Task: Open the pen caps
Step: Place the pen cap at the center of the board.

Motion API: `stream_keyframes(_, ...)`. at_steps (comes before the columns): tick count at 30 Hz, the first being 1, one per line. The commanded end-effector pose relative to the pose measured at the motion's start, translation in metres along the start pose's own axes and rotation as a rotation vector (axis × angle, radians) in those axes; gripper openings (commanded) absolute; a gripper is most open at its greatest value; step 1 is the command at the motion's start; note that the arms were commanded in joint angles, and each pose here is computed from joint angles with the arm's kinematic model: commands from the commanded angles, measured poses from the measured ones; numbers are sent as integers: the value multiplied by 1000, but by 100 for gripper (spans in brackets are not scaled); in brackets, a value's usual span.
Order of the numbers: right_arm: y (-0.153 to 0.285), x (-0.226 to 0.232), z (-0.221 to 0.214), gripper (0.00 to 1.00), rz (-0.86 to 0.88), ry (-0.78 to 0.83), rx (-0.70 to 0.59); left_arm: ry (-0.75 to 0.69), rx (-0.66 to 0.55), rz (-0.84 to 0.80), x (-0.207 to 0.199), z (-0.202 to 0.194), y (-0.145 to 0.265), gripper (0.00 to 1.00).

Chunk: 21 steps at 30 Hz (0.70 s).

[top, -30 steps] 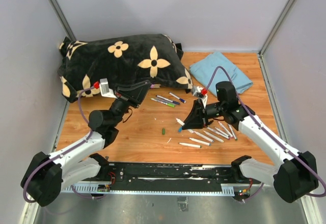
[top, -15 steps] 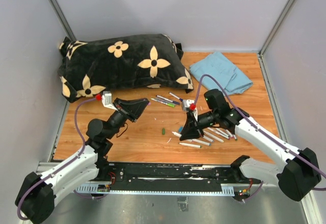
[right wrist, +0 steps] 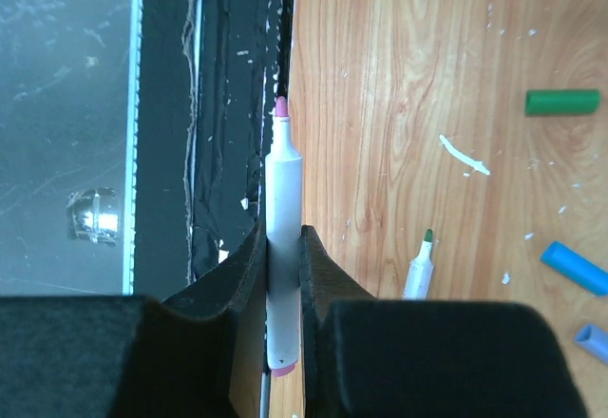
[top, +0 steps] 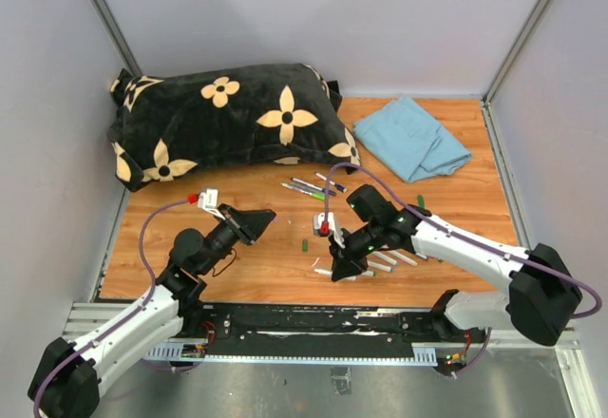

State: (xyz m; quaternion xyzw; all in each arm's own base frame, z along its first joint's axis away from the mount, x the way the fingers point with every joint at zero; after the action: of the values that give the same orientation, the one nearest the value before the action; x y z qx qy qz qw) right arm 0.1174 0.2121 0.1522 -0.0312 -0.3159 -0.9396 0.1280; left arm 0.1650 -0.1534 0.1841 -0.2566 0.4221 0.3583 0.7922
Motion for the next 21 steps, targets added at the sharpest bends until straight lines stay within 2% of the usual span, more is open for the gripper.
stream_keyframes(1, -11, 0, -10, 12, -38, 12, 138, 74, 4, 152, 25, -8, 5, 0)
stream_keyframes(9, -34, -12, -24, 10, -98, 24, 321, 174, 29, 336, 51, -20, 1, 0)
stream_keyframes(21, -53, -26, -27, 13, -188, 44, 418, 251, 128, 517, 78, -40, -3, 0)
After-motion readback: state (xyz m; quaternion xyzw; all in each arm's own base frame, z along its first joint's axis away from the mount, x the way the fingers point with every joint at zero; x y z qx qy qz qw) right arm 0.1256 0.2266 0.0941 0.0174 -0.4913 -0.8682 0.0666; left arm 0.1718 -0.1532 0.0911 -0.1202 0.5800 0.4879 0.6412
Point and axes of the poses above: each gripper's point midway between its finger pads, its own y axis back along the fingers, its own x axis along the line the jaws close on, z = x × y, the point moved 7 cm from there along y, back along the fingers, and after that the axes turned 14 degrees about y, right-handed, at the moved point
